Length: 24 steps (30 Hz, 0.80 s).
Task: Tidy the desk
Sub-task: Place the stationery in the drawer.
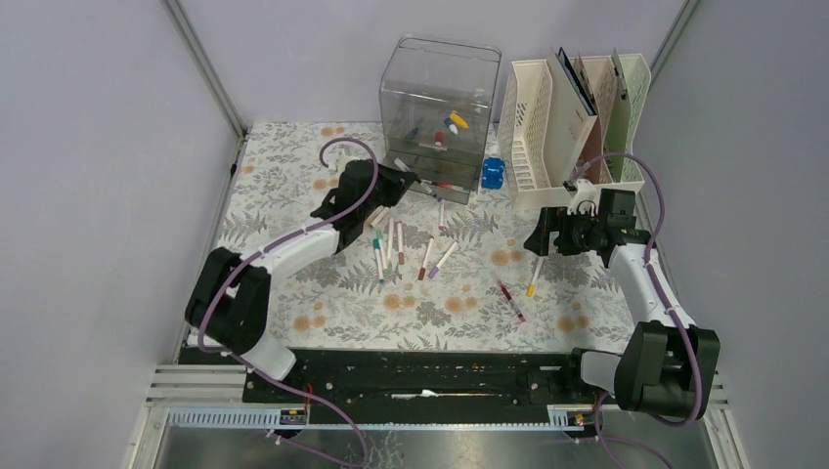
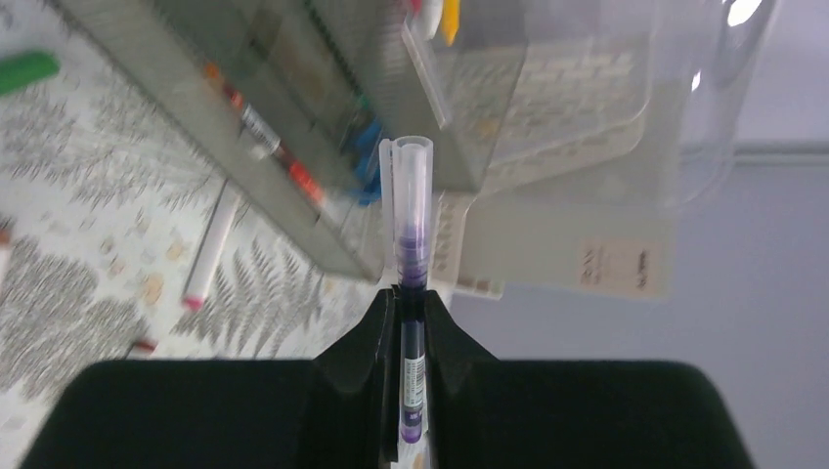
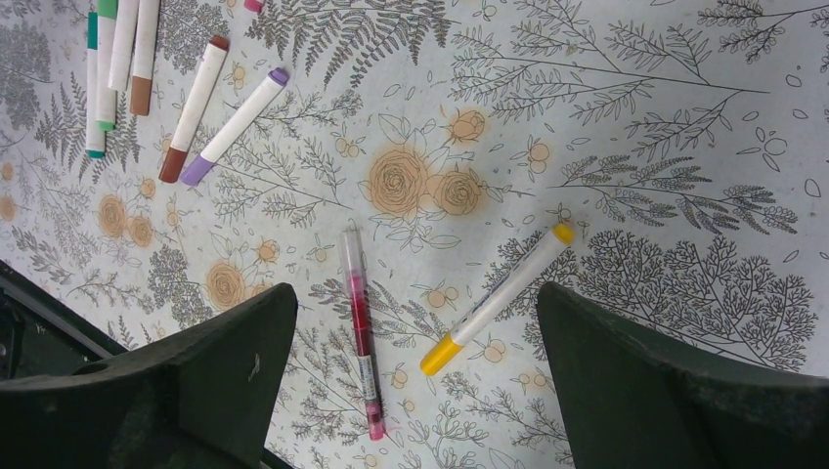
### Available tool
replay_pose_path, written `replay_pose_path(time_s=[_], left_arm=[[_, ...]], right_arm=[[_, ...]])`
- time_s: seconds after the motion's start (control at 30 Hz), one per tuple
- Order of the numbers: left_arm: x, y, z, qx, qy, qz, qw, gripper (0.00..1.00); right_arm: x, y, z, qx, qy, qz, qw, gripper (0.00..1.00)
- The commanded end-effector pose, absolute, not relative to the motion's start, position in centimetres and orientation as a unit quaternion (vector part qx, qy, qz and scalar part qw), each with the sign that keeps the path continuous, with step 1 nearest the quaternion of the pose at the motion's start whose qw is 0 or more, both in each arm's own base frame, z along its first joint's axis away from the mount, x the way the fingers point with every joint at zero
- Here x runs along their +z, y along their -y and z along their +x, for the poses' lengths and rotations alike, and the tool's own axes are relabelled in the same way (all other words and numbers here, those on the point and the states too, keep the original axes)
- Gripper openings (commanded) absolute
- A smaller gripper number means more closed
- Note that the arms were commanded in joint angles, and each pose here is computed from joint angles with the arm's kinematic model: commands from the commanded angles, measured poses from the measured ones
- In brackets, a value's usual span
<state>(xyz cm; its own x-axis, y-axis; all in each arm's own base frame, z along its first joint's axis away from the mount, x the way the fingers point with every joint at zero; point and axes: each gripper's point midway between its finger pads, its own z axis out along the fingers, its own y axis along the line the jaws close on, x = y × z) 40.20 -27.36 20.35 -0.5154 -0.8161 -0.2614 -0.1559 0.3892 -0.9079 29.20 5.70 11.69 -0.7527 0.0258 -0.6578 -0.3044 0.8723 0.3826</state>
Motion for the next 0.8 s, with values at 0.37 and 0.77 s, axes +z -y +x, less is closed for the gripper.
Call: replay_pose_path(time_s=[0.37,0.77], left_arm=[[20.8,25.1,52.9,-0.447,-0.652,-0.477,0.385,0.00],[18.6,26.6,54.7,-0.472,-0.672,-0.450,0.352,0.41]], right_arm=[[12.4,-6.1,29.2,0.251,-0.895,-0.093,0.356,1.00],[12.5,-6.6,29.0,0.265,-0.893,-0.105,0.349,1.00]])
